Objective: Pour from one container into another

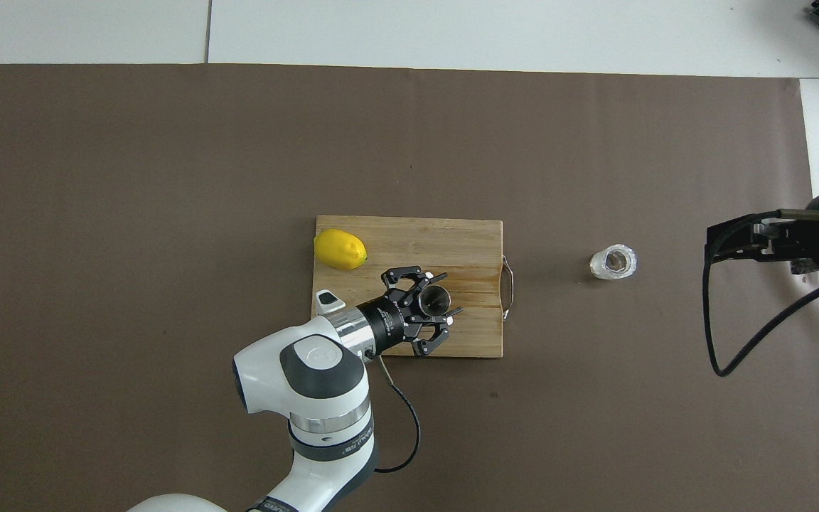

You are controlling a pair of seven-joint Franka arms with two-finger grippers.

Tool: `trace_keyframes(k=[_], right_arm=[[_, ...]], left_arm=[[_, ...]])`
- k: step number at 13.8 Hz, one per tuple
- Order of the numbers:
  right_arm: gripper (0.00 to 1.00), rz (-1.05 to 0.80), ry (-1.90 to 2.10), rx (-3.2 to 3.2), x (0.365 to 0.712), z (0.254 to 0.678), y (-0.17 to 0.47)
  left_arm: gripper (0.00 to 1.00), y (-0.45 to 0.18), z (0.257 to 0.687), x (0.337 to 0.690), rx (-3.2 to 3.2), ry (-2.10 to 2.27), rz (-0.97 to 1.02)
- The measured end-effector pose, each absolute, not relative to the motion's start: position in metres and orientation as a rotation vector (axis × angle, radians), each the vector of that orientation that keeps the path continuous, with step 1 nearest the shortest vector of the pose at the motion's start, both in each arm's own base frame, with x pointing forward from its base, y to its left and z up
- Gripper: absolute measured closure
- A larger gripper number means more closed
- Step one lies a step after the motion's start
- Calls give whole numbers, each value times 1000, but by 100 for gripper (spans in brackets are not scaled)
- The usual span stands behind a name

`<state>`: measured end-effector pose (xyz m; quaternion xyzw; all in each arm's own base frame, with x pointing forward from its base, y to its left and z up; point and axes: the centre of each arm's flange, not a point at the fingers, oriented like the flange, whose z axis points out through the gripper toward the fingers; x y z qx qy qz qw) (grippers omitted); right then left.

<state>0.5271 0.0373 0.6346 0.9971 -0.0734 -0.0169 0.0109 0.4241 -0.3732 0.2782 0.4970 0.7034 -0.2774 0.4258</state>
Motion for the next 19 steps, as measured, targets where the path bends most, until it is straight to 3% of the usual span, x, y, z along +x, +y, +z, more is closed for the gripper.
trace_keyframes(k=[14, 19], right_arm=[[0, -53, -229, 3111, 527, 635, 37], [0, -53, -229, 3111, 527, 635, 37]], left_arm=[[0, -346, 291, 406, 1487, 1664, -538], [0, -317, 302, 419, 1508, 1613, -534]])
